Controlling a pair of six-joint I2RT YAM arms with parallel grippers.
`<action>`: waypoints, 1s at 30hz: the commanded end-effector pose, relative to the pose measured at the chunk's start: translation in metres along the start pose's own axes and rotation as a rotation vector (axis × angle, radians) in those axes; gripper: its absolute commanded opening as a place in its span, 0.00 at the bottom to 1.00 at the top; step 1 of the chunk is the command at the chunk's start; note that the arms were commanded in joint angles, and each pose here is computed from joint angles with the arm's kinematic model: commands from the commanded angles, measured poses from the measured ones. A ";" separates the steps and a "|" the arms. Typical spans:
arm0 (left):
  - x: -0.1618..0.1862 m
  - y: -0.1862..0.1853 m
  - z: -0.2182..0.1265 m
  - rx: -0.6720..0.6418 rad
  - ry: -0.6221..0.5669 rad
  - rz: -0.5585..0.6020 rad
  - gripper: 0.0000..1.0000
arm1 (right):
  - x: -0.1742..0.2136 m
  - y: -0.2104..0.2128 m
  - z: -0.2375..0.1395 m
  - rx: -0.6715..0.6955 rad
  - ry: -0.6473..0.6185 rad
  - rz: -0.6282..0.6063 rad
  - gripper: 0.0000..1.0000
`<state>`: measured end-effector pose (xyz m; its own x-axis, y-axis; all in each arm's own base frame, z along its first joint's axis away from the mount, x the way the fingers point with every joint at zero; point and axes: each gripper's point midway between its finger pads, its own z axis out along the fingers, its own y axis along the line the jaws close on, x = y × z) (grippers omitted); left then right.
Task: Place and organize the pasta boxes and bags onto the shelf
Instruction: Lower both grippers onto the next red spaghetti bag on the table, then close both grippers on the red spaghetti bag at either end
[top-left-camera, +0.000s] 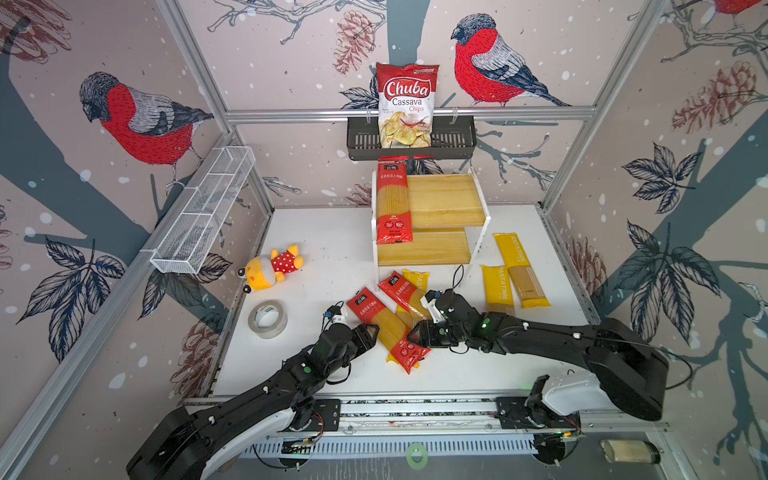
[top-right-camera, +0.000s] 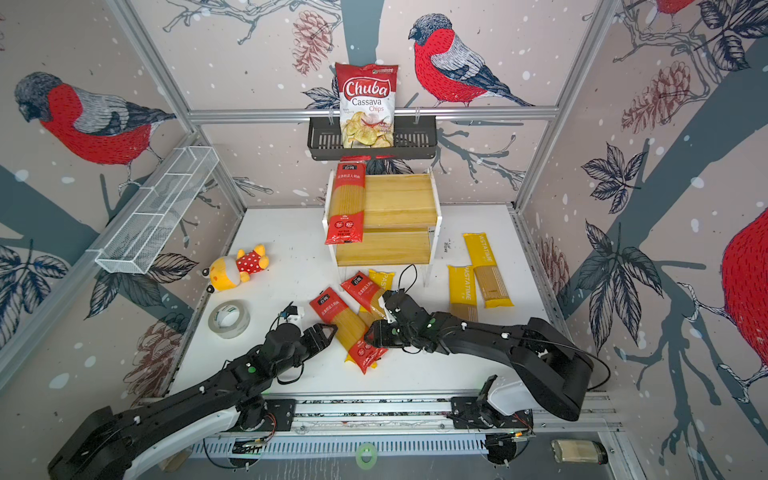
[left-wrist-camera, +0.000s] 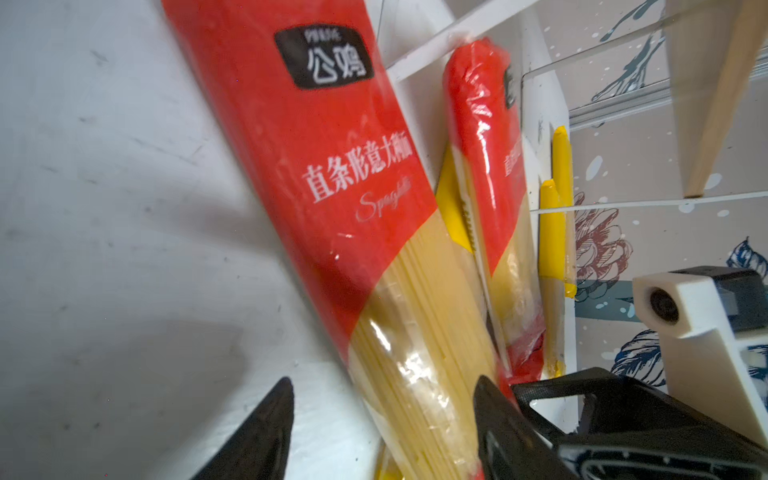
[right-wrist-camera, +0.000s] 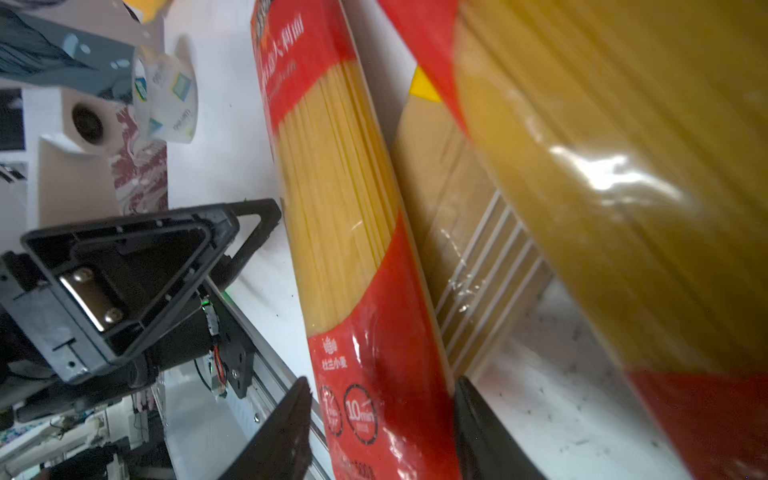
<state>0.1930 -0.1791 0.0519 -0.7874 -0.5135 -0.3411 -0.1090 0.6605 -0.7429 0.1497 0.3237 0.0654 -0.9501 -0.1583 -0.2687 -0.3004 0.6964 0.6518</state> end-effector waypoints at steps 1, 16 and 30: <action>0.003 -0.012 0.003 0.053 0.023 -0.024 0.67 | 0.001 0.012 0.008 -0.046 0.024 -0.014 0.52; -0.005 -0.011 0.013 0.065 0.028 -0.010 0.54 | -0.005 0.048 0.057 -0.052 0.099 0.060 0.39; -0.016 0.018 -0.005 0.002 -0.090 -0.109 0.53 | -0.026 0.048 0.070 -0.013 -0.077 0.087 0.47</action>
<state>0.1973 -0.1624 0.0462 -0.7341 -0.6152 -0.2874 -0.1733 0.5790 -0.7967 0.1524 0.4026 0.0476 -0.9726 -0.0985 -0.2105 -0.2175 0.7049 0.6751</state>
